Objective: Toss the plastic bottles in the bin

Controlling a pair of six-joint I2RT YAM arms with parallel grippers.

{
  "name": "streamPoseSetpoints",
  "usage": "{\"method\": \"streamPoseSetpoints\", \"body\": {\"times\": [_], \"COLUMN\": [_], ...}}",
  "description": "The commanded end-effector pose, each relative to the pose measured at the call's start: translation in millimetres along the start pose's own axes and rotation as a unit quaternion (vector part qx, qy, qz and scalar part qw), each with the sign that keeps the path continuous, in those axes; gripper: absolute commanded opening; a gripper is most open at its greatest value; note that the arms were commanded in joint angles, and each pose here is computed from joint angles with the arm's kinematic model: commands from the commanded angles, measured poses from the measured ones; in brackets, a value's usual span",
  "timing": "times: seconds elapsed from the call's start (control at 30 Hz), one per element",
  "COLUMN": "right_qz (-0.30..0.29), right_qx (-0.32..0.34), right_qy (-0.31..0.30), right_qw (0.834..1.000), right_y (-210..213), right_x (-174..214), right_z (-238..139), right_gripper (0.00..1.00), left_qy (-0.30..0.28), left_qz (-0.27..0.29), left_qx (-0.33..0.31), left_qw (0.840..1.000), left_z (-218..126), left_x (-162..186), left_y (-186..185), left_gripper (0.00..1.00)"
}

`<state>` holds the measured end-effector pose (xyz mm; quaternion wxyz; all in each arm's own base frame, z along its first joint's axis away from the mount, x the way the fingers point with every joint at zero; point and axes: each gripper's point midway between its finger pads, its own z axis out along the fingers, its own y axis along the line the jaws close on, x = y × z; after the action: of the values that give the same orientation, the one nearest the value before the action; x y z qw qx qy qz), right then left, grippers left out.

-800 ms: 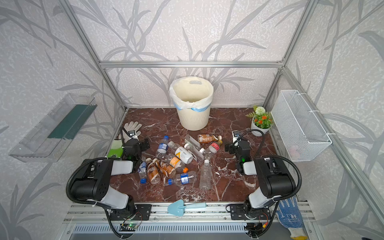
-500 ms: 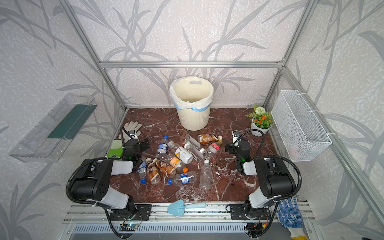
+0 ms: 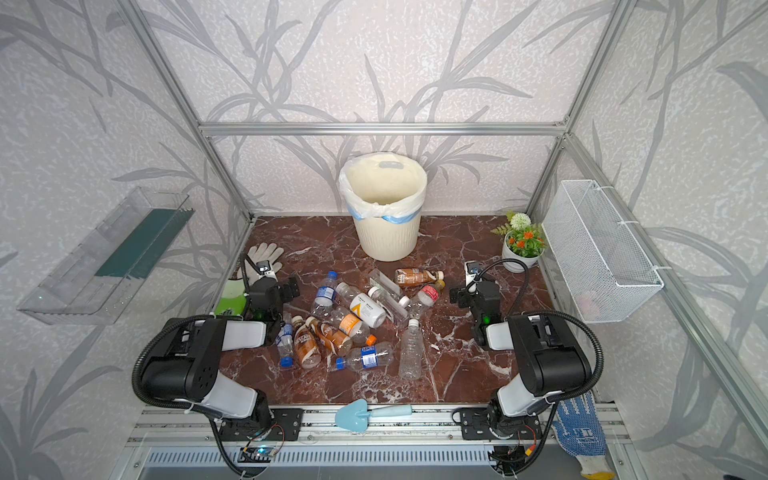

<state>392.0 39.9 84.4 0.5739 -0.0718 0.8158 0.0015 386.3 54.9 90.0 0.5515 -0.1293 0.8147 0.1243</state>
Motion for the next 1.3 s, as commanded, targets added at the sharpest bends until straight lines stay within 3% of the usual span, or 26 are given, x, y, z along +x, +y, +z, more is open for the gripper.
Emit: {"method": "streamPoseSetpoints", "body": {"times": [0.0,0.2,0.27,0.37,0.43,0.53,0.6,0.7,0.73,0.87,1.0,1.2,1.27], "right_qz": [0.003,0.010,0.013,0.019,0.032,0.044,0.082,0.078,0.157,0.207,0.267,0.301,0.340], "right_qx": [-0.003,-0.007,-0.009,0.009,0.037,0.069,0.095,0.062,0.054,0.048,0.056,0.060,0.074], "right_qy": [-0.013,-0.012,-0.012,-0.020,-0.011,0.018,0.032,0.077,0.083,0.134,0.209,0.256,0.272], "right_qw": [1.000,1.000,1.000,1.000,0.999,0.997,0.992,0.992,0.983,0.968,0.939,0.917,0.897], "right_y": [-0.2,-2.3,-3.1,-8.9,-21.2,-34.0,-43.4,-31.2,-22.7,-0.1,26.8,81.7,89.7], "right_x": [-9.8,-9.7,-9.3,-16.1,-28.9,-47.9,-60.7,-67.6,-69.5,-62.2,-35.5,-37.1,-28.0], "right_z": [2.8,3.1,3.1,-2.0,-9.4,-13.5,-17.4,-23.6,-26.7,-45.7,-62.5,-79.3,-81.3], "right_gripper": [0.99,0.99,0.86,0.82,0.81,0.78,0.77,0.77,0.77,0.80,0.77,0.82,0.82], "left_qy": [-0.006,-0.006,-0.006,-0.017,0.027,0.008,0.002,0.028,0.042,0.094,0.097,0.133,0.137], "left_qz": [0.000,0.000,0.000,0.023,0.038,-0.008,-0.052,-0.095,-0.104,-0.078,-0.051,-0.064,-0.074], "left_qx": [0.001,0.001,0.000,0.030,0.019,0.002,0.015,0.036,0.040,0.076,0.122,0.205,0.232], "left_qw": [1.000,1.000,1.000,0.999,0.999,1.000,0.999,0.994,0.993,0.990,0.986,0.967,0.960], "left_z": [-0.6,-0.7,-0.6,-6.2,-11.1,-20.0,-25.0,-33.8,-38.8,-68.2,-87.0,-84.9,-86.4], "left_x": [-5.1,-5.4,-5.3,-21.4,-35.5,-73.6,-95.1,-121.1,-127.5,-146.4,-152.3,-121.5,-113.8], "left_y": [0.6,0.5,0.8,-9.7,-10.0,-7.6,-12.3,-22.9,-25.8,-33.0,-41.4,-73.5,-82.6], "left_gripper": [0.99,0.98,0.94,0.88,0.82,0.81,0.81,0.81,0.81,0.84,0.85,0.85,0.85]}}
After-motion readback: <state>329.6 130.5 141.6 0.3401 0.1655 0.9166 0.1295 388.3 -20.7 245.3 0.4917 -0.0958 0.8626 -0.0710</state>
